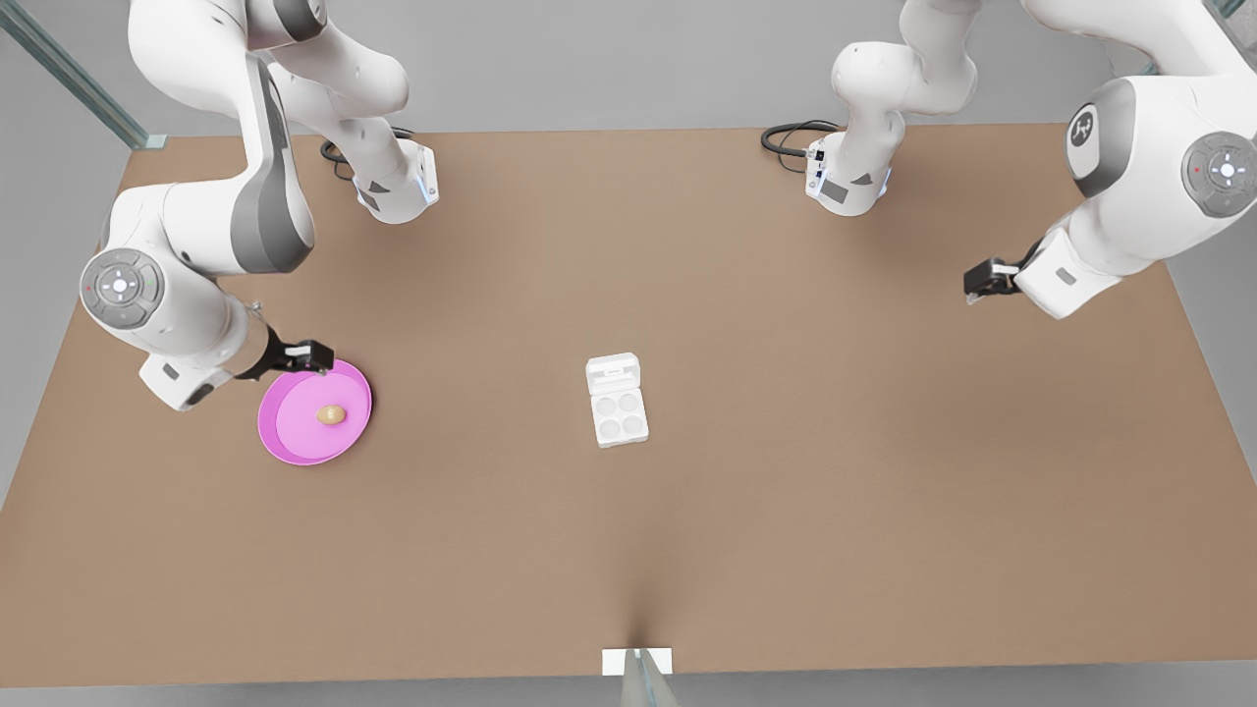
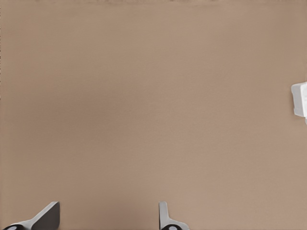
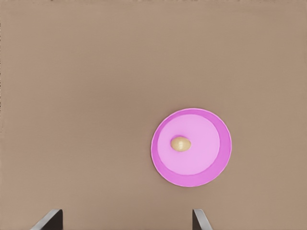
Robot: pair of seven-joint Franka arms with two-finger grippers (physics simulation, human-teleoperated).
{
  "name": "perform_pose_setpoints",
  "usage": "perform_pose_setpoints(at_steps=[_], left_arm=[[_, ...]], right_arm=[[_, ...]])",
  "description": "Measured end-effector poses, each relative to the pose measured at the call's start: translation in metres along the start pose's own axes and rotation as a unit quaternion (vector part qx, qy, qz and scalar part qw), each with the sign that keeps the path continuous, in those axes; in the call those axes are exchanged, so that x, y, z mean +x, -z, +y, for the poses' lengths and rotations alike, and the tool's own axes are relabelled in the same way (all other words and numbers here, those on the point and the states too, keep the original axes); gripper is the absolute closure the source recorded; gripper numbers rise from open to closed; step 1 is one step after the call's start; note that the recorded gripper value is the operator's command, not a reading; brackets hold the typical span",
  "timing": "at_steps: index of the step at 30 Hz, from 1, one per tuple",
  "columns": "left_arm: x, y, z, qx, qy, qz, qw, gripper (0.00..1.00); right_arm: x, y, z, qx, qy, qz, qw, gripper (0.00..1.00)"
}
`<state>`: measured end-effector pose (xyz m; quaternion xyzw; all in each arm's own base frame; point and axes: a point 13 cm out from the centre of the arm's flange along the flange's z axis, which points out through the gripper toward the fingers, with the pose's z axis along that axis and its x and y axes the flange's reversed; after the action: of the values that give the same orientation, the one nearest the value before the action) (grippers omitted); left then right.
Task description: Pack egg into the box and close the box lid
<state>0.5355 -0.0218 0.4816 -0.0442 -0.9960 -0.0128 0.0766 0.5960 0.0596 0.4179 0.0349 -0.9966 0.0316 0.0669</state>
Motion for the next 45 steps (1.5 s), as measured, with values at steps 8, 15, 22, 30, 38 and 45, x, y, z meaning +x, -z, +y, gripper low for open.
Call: perform_pose_setpoints(at_steps=[8, 15, 22, 30, 38, 45], left_arm=[[-0.017, 0.0, 0.008, -0.005, -0.003, -0.026, 1.0, 0.0], [-0.022, -0.002, 0.011, -0.006, -0.006, -0.03, 0.999, 0.0], [-0.025, -0.004, 0.008, -0.007, -0.012, -0.031, 0.999, 0.0], [-0.027, -0.008, 0.01, -0.008, -0.012, -0.027, 1.0, 0.0], [-0.028, -0.01, 0.009, -0.008, -0.014, -0.026, 1.0, 0.0], [-0.028, -0.01, 0.01, -0.008, -0.015, -0.026, 1.0, 0.0]], right_arm=[[-0.015, -0.06, 0.0, -0.042, -0.019, 0.047, 0.998, 0.0], [0.013, -0.207, -0.024, -0.052, -0.039, 0.103, 0.993, 0.0], [-0.037, -0.24, -0.077, -0.022, -0.014, -0.043, 0.999, 0.0], [-0.068, -0.286, -0.078, -0.019, 0.032, -0.077, 0.996, 0.0], [-0.005, -0.288, -0.078, -0.024, 0.051, -0.066, 0.996, 0.0], [0.026, -0.315, -0.064, -0.04, 0.052, -0.054, 0.996, 0.0]])
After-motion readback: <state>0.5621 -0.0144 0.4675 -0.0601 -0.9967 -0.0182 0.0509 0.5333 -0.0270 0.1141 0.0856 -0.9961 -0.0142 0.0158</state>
